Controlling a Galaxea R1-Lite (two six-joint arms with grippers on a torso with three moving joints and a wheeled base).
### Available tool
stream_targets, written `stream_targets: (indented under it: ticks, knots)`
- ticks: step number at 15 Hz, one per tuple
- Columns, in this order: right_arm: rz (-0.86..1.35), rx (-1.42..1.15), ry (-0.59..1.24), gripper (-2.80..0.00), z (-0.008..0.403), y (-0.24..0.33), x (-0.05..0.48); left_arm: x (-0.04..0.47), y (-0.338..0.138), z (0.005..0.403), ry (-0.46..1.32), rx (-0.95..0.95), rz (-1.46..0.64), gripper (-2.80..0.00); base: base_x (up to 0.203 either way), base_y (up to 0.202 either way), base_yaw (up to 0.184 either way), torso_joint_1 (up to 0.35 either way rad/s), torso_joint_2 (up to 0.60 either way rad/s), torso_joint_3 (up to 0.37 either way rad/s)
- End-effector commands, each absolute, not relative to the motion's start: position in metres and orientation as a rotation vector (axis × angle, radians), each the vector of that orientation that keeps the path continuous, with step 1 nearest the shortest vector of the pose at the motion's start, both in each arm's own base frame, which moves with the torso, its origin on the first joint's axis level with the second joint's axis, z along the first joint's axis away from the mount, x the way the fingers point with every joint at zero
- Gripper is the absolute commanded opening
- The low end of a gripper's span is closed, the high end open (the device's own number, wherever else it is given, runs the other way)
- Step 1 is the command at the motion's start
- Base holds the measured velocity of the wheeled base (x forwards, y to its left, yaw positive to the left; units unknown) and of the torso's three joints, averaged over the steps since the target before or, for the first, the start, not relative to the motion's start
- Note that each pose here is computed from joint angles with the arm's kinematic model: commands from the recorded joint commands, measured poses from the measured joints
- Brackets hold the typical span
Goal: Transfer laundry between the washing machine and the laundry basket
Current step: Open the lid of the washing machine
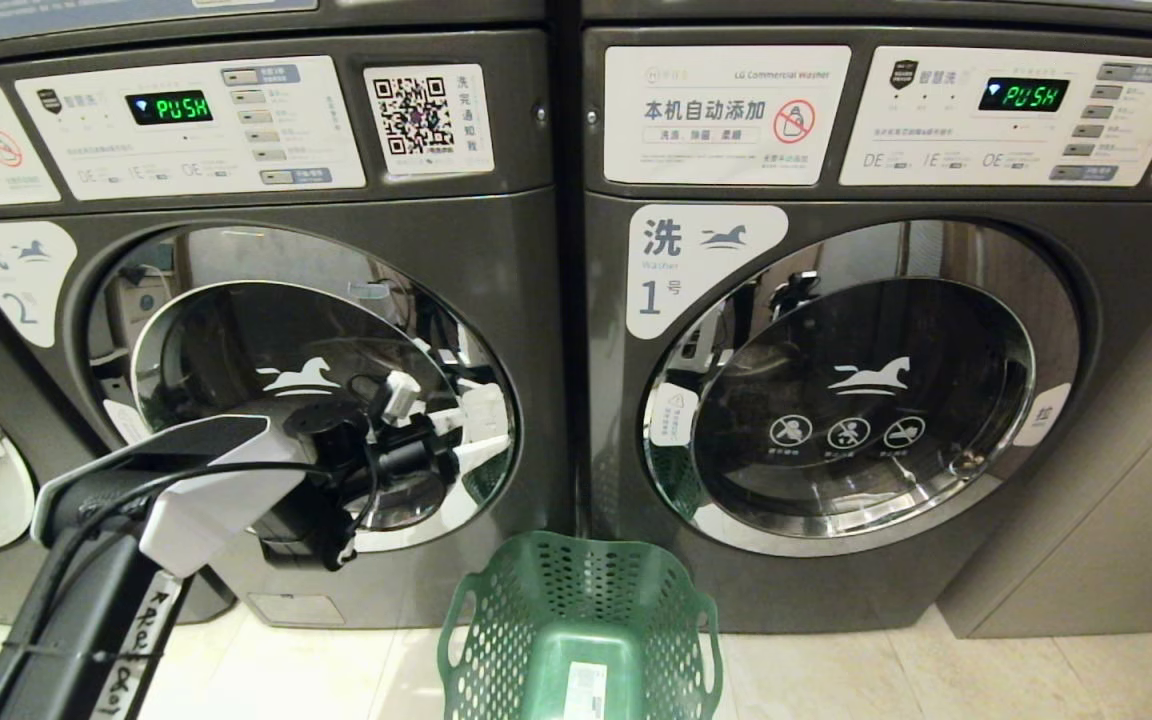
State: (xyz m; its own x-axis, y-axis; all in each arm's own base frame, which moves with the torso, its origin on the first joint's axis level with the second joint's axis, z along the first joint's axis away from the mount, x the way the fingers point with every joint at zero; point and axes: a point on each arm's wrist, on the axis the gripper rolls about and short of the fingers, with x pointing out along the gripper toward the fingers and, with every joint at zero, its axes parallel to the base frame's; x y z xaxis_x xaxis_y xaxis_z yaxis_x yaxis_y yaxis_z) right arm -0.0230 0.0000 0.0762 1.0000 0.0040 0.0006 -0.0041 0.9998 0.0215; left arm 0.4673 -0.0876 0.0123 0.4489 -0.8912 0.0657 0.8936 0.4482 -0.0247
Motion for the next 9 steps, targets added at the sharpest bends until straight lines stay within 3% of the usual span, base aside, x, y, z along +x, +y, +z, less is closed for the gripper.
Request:
stream_targets:
  ticks: [1, 9]
  knots:
    - [0.005, 0.021, 0.0, -2.8, 0.076, 0.0, -0.023, 0.465, -0.094, 0.013, -0.063, -0.049, -1.136, 0.0, 0.0, 0.0, 0.0, 0.0, 0.0, 0.0]
    - [0.005, 0.021, 0.0, -2.8, 0.076, 0.0, -0.023, 0.454, -0.106, 0.012, -0.099, -0.022, -1.251, 0.0, 0.0, 0.0, 0.0, 0.0, 0.0, 0.0]
